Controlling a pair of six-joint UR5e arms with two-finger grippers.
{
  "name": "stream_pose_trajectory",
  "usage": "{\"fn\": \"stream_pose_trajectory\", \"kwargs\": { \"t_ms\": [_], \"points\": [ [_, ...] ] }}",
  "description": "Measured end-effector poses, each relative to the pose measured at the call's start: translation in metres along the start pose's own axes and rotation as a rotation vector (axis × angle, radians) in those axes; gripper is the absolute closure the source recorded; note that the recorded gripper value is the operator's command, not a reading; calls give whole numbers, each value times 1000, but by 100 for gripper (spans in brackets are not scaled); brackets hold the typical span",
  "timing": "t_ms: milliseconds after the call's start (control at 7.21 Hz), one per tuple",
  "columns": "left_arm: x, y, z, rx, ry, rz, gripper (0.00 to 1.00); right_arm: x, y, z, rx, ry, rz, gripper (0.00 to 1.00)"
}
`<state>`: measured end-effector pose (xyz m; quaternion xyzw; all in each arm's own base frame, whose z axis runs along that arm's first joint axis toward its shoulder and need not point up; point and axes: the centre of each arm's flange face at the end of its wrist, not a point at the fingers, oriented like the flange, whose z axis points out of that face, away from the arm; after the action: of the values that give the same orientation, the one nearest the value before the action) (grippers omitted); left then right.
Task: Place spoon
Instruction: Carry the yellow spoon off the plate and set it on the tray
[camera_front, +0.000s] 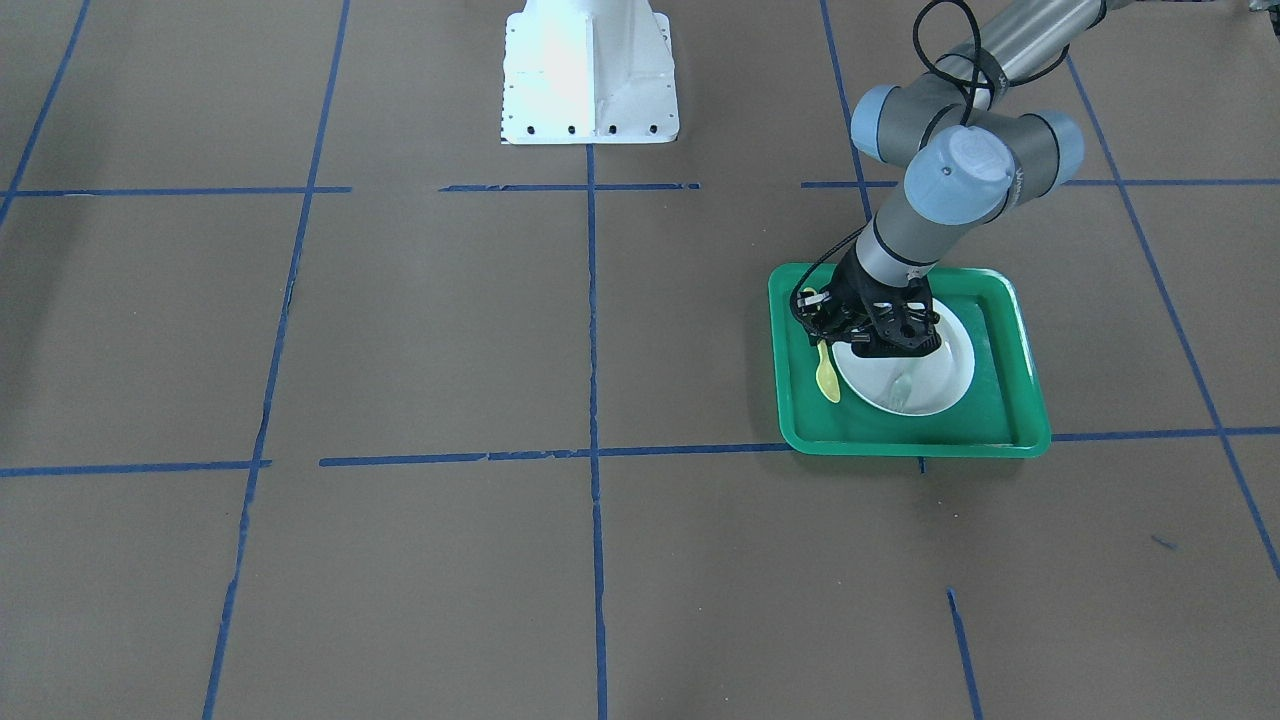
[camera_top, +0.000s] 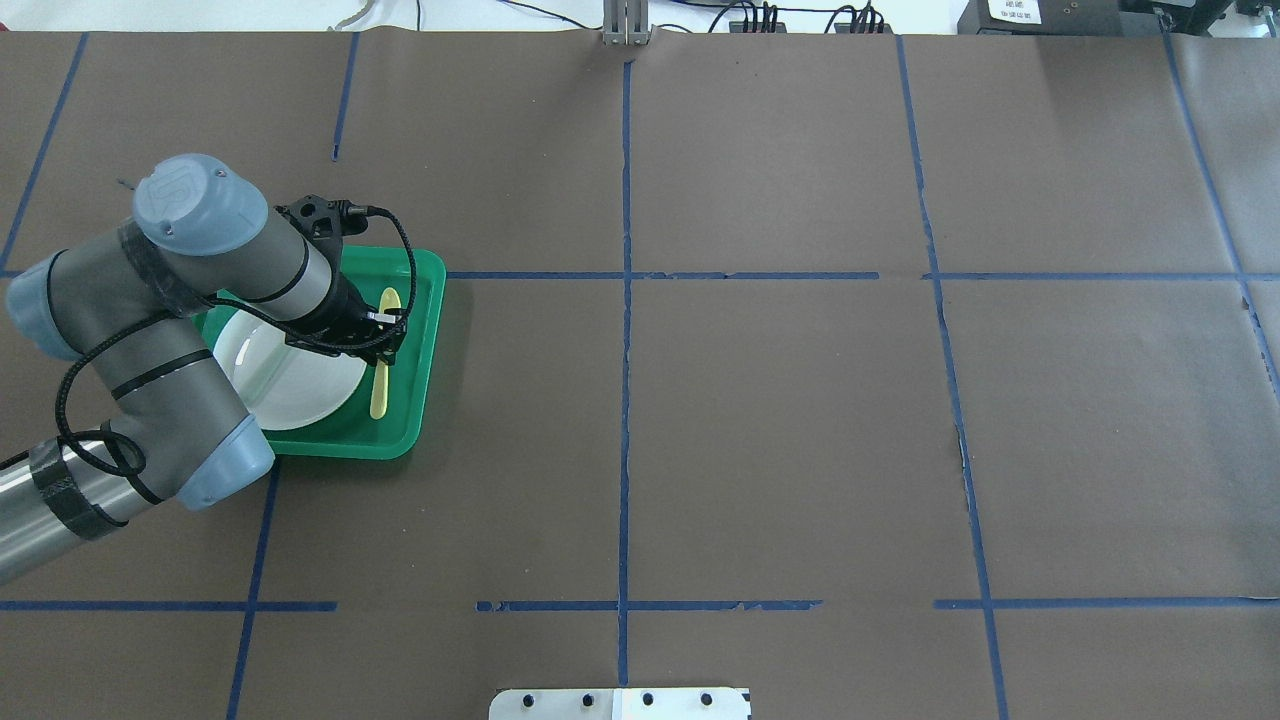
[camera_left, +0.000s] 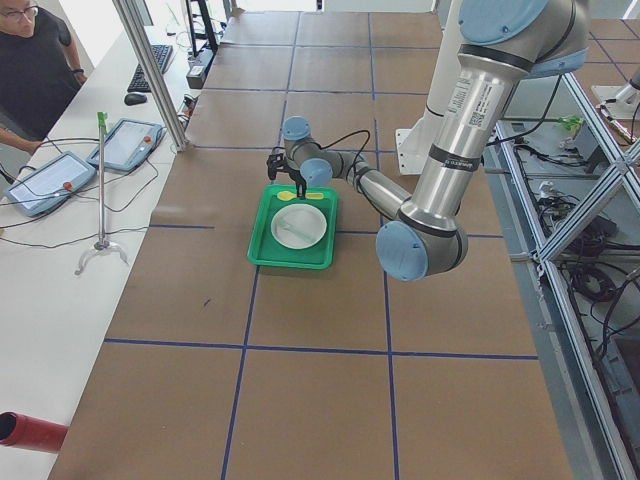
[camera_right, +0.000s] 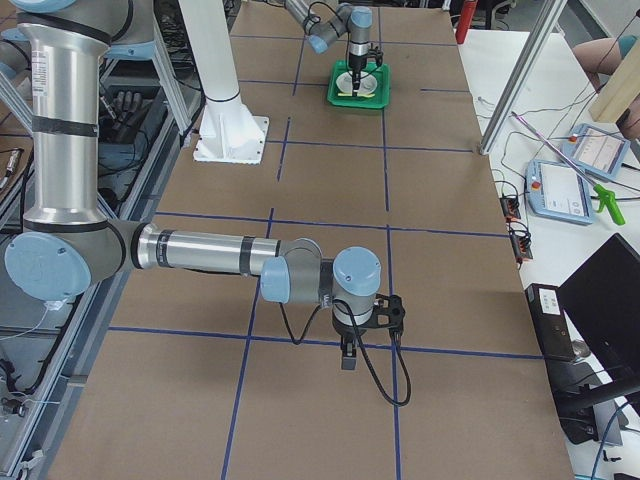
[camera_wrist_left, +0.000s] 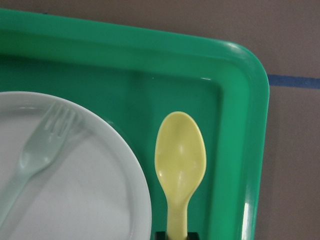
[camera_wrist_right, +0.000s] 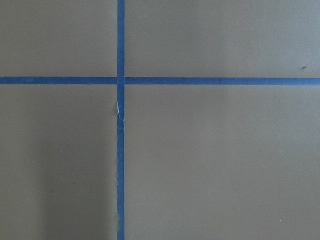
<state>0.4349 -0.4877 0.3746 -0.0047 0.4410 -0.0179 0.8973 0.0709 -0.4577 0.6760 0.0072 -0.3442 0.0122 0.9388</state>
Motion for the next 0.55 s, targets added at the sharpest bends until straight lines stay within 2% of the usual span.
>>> {"fn": "stream_pose_trajectory", "kwargs": {
  "t_ms": [139, 277, 416, 554],
  "points": [
    [1, 1, 6, -1, -7, 3, 100, 0, 0, 0, 0, 0, 0, 0],
    [2, 2, 10, 0, -13, 6, 93, 0, 0, 0, 0, 0, 0, 0],
    [2, 2, 12, 0, -16, 8, 77, 0, 0, 0, 0, 0, 0, 0],
    [2, 2, 13, 0, -18, 9, 72, 0, 0, 0, 0, 0, 0, 0]
  ]
}}
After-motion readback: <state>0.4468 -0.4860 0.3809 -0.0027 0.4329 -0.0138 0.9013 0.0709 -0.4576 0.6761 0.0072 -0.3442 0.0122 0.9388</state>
